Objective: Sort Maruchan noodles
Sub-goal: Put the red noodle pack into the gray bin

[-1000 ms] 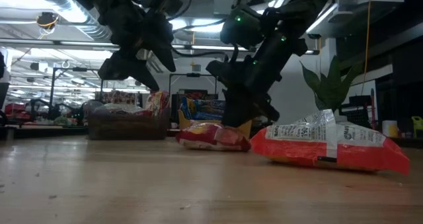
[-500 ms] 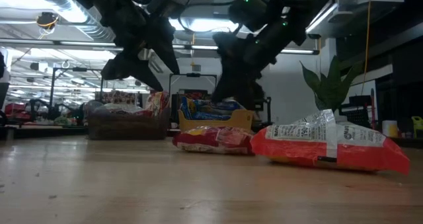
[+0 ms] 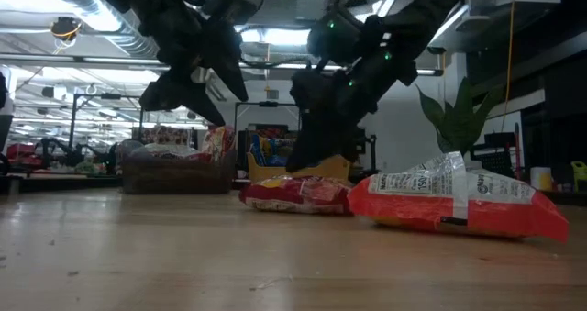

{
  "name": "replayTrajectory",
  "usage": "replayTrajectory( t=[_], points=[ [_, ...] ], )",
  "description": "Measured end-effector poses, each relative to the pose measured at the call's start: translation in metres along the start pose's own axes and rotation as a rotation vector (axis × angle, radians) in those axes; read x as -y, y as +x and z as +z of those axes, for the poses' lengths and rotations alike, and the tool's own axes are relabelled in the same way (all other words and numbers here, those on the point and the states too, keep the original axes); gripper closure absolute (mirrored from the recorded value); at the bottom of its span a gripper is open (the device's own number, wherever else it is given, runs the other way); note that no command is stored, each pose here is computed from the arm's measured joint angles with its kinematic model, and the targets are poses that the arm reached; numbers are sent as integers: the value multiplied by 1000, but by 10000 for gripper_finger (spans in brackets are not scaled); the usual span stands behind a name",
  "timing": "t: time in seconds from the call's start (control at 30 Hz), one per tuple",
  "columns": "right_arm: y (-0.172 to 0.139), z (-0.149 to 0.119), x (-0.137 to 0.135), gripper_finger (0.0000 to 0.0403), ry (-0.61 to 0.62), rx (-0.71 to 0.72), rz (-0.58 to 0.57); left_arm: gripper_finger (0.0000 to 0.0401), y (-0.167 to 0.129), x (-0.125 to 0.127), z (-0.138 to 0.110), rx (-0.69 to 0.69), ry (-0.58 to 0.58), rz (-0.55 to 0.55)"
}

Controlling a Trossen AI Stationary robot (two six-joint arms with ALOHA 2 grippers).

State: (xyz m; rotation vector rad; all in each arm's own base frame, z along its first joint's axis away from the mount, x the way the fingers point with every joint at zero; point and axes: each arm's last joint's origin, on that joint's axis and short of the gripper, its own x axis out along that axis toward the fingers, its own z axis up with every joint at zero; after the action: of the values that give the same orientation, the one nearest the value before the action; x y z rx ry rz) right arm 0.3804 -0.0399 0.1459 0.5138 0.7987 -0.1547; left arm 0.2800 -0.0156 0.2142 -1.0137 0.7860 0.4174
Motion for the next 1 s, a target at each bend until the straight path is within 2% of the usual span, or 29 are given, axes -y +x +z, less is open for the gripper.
replayTrajectory(
  t=[0.13, 0.27, 0.4, 0.47, 0.63, 0.73, 1.0],
  points=[
    [-1, -2, 13, 398, 38, -25, -109, 199, 0, 1, -1, -42, -4, -20],
    [-5, -8, 30, 398, 130, -84, -266, 199, 0, 1, -2, -63, -10, -32],
    [-7, -8, 41, 398, 155, -111, -302, 199, 0, 2, -4, -75, -5, -37],
    [-13, -3, 42, 398, 141, -115, -251, 199, 0, 3, -6, -78, 2, -41],
    [-31, 18, 21, 398, 2, -33, 66, 199, -9, 13, -12, -46, 5, -95],
    [-28, 16, 13, 398, -32, -58, 192, 199, -12, 18, -15, -18, 13, -129],
    [6, -1, -1, 402, -121, -62, 222, 199, -15, 25, -29, 39, 16, -118]
  ],
)
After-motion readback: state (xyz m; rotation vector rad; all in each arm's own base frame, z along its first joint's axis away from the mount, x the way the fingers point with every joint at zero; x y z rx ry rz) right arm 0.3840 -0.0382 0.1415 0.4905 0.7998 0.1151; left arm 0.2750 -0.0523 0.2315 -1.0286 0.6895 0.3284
